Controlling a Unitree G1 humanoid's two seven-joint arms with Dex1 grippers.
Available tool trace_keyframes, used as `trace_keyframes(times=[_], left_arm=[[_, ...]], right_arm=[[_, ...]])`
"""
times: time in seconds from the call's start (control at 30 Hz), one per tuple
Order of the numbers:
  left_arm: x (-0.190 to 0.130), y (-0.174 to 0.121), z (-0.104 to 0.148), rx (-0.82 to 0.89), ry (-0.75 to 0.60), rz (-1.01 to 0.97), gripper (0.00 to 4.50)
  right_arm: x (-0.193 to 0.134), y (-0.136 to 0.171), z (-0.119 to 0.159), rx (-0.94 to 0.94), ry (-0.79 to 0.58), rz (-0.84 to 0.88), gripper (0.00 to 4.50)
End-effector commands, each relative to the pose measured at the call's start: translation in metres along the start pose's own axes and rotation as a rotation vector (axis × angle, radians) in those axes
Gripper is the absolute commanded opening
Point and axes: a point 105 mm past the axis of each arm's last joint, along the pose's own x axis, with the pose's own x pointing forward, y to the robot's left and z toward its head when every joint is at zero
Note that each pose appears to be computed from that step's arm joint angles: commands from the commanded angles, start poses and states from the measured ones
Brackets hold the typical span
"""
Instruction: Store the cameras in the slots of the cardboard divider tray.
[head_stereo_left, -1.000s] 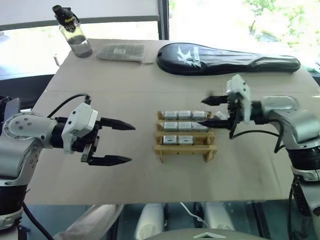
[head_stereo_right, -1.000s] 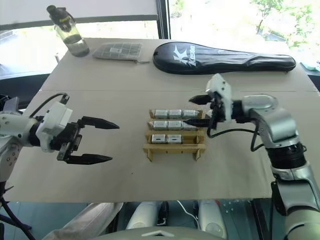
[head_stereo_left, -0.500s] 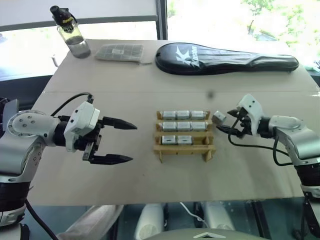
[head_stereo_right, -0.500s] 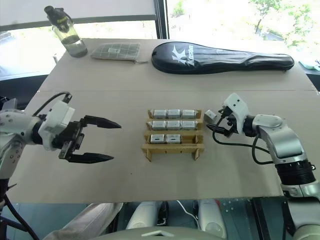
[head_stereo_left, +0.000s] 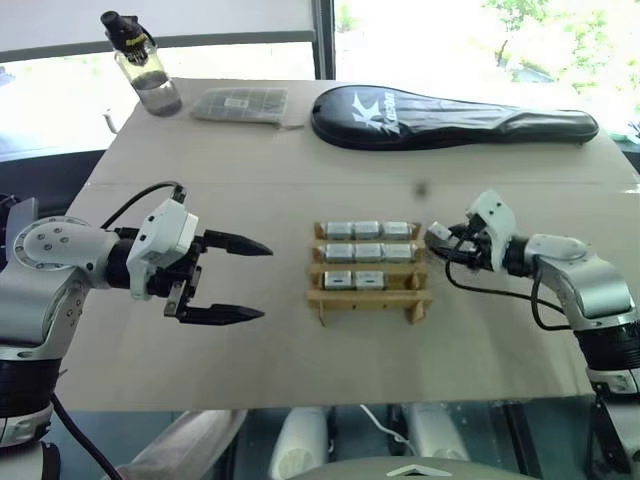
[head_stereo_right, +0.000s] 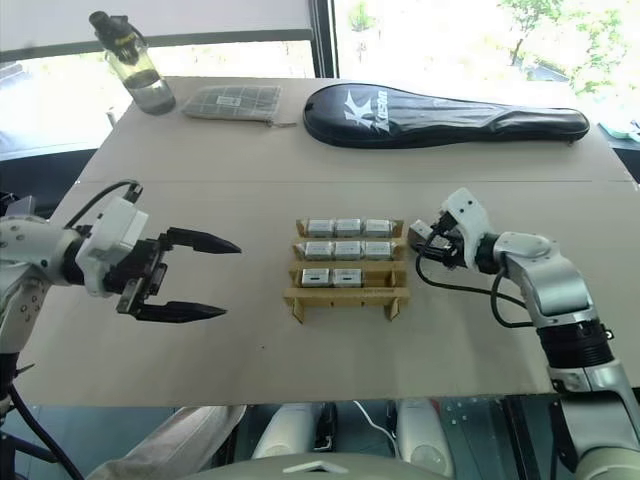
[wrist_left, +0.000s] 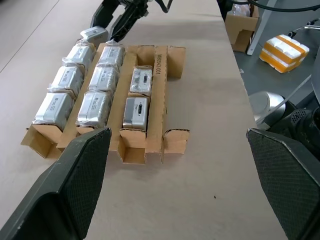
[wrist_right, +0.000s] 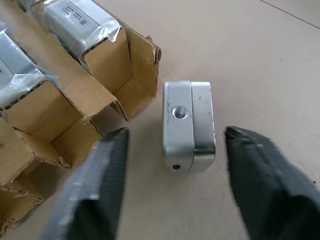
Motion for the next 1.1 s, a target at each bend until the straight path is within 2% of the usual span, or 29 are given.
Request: trace_keyframes(times=[0.03, 0.07, 0.27, 0.37, 0.47, 0.63, 0.7, 0.87, 1.1], left_arm=[[-0.002, 0.0, 0.006, 0.034, -0.002, -0.003, 4.5], [-0.002, 0.0, 0.006, 0.034, -0.003, -0.003, 4.5], [-0.002, 0.0, 0.007, 0.033, -0.006, -0.006, 4.5], [-0.002, 0.001, 0.007, 0.034, -0.01, -0.006, 4.5], [-0.002, 0.002, 0.009, 0.039, -0.021, 0.001, 4.5], [0.0, 0.008, 0.02, 0.057, -0.097, 0.029, 4.5], [0.0, 0.008, 0.022, 0.057, -0.108, 0.032, 4.5], [0.003, 0.015, 0.048, 0.089, -0.245, 0.065, 4.5], [0.002, 0.013, 0.044, 0.083, -0.228, 0.065, 4.5]], right_arm=[[-0.005, -0.005, 0.016, -0.039, -0.04, -0.021, 0.86], [-0.006, -0.006, 0.017, -0.048, -0.039, -0.023, 0.66], [-0.014, -0.008, 0.024, -0.109, -0.034, -0.009, 0.67], [-0.024, -0.007, 0.039, -0.209, -0.049, 0.031, 0.67], [-0.033, 0.017, 0.061, -0.329, -0.115, 0.183, 0.67], [-0.04, 0.064, 0.076, -0.476, -0.197, 0.425, 0.67], [-0.041, 0.068, 0.076, -0.487, -0.203, 0.448, 0.67], [-0.037, 0.092, 0.06, -0.614, -0.153, 0.594, 0.67], [-0.034, 0.089, 0.05, -0.637, -0.083, 0.63, 0.67]])
